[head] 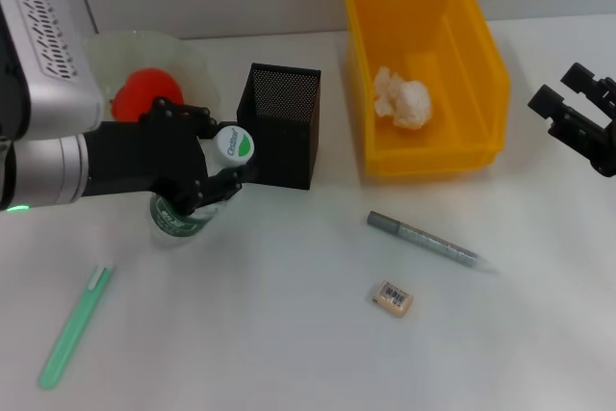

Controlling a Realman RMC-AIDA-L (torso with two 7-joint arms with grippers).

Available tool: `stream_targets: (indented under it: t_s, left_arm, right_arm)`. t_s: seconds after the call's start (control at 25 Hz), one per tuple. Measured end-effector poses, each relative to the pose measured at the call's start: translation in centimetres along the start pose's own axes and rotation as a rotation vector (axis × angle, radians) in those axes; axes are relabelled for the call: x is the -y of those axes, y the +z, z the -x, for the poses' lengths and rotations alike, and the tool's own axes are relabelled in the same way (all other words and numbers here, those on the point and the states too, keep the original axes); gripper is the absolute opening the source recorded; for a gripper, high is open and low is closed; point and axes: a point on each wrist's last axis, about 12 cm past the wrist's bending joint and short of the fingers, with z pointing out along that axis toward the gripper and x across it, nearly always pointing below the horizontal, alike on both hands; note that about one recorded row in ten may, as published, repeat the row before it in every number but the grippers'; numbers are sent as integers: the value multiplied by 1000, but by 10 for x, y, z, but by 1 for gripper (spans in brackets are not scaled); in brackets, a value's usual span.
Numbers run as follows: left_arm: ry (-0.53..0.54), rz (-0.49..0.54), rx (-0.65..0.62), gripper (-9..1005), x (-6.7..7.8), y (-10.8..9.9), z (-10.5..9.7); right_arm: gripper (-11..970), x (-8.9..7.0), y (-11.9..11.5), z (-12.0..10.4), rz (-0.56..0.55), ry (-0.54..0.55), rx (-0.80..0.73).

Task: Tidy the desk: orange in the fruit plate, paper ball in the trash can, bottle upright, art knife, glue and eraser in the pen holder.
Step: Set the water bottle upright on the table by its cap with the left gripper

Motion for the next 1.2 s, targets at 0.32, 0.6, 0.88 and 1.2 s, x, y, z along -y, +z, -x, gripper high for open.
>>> stream_targets:
  t_s: [0.32, 0.6, 0.88, 1.2]
  left_arm:
    - [-85, 28, 55, 451, -2, -1, -14]
    - [-178, 73, 97, 451, -8, -6, -26]
    - [-235, 109, 121, 451, -7, -9, -36]
    - [-301, 141, 208, 451, -6, -10, -52]
  right_arm:
    - [800, 0, 1, 1, 3, 6, 0]
    - [800, 2, 4, 1, -4, 4, -7]
    - [799, 3, 6, 1, -9, 0, -10]
    - [798, 5, 9, 1, -15, -1, -17]
